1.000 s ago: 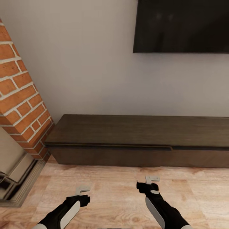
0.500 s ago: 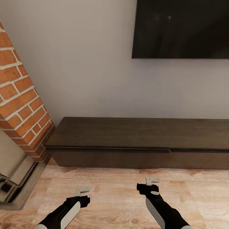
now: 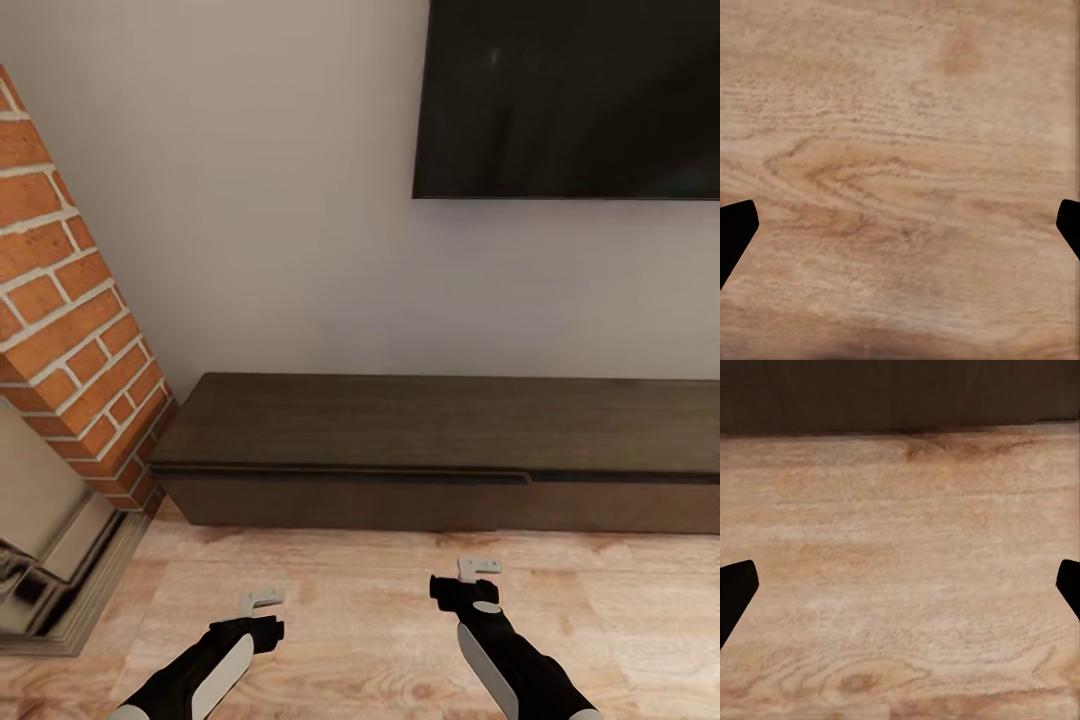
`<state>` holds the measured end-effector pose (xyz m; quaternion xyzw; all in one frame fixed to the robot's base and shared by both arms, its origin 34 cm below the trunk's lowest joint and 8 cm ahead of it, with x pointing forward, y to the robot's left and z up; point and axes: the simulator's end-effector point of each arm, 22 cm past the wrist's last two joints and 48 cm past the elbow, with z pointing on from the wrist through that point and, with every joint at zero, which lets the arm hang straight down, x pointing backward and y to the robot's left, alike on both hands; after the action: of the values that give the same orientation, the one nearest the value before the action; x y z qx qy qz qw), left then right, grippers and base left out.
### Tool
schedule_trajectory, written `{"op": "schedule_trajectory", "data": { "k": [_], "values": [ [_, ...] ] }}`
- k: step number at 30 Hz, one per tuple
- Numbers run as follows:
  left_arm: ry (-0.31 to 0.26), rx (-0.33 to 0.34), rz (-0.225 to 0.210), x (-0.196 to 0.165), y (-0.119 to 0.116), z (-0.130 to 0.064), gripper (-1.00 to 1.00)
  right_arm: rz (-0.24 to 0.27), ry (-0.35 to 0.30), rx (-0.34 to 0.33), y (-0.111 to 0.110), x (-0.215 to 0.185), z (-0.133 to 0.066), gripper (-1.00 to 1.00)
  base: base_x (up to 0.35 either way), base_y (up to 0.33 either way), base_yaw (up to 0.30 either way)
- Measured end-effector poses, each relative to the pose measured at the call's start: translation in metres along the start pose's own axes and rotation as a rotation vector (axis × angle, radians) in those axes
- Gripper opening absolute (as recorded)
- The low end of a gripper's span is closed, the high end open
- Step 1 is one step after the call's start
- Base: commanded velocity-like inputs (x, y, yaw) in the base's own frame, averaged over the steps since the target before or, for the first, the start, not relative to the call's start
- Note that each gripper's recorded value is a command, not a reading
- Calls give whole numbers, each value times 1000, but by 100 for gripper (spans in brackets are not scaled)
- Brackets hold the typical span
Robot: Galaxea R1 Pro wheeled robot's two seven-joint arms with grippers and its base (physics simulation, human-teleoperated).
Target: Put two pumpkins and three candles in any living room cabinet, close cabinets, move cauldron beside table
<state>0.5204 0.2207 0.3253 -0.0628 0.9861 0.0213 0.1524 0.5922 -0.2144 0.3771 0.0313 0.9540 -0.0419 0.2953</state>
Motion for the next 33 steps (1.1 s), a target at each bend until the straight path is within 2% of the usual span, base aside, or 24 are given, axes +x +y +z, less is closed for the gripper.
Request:
{"op": "schedule_trajectory", "data": {
  "k": [5,33],
  "values": [
    [-1,-1,0,-5,0,-9,100,8,-22,8,-5,-10,-6,100,0,0,0],
    [10,-9,0,-27,4,-59,100,5,-25,12,-7,-45,-47,100,0,0,0]
  ]
}}
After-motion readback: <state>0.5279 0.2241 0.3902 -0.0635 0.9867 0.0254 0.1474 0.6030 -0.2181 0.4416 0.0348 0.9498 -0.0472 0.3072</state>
